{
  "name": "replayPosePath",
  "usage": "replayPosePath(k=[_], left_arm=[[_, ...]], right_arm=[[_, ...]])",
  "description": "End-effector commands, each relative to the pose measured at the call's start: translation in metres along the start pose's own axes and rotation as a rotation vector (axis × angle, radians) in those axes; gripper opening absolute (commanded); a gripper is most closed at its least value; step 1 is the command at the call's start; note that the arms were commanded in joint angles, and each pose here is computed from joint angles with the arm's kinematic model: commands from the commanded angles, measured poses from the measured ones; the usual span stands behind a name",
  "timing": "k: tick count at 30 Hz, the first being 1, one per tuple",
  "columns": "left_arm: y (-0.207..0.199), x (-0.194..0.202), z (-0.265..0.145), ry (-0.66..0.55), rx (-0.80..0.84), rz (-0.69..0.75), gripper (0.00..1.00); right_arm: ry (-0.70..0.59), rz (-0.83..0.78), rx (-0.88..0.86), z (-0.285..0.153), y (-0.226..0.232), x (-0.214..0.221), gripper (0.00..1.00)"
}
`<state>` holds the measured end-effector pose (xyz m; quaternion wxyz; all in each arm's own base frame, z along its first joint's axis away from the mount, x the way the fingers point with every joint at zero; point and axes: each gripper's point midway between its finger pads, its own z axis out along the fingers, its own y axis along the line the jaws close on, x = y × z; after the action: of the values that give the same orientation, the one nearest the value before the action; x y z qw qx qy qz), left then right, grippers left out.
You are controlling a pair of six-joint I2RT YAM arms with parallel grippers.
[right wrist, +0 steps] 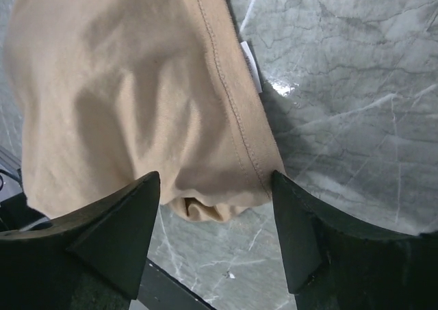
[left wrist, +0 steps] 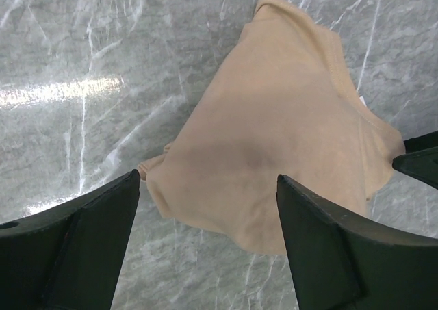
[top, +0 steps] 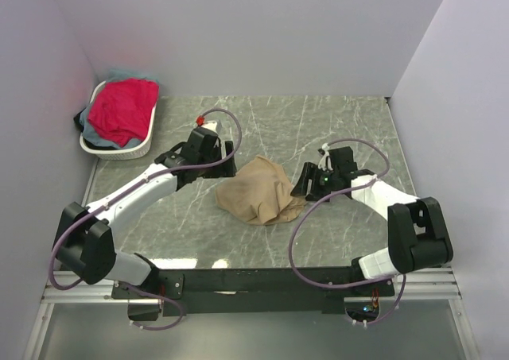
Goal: Fold and stack the t-shirts
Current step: Flatten the tshirt out
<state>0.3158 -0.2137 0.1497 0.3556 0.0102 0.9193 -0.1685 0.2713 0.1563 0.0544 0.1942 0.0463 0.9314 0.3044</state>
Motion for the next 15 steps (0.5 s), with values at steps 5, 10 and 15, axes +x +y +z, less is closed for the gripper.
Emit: replayPosePath(k=[5,10,15], left_arm=[[-0.005,-0.003,0.005,-0.001,0.014,-0.013,0.84],[-0.003,-0.005,0.004,-0.009,-0.002,-0.016,0.81],[0.006,-0.015,-0.002,-0.039,-0.064,-0.032,0.7]], right_arm=[[0.014,-0.053,-0.037,0.008,0.012,-0.005,0.18],[0.02,-0.202,-0.149,0.003,0.061,-0.013,0.0],[-0.185,-0.385,-0.254,-0.055,0.146,-0.058,0.0]])
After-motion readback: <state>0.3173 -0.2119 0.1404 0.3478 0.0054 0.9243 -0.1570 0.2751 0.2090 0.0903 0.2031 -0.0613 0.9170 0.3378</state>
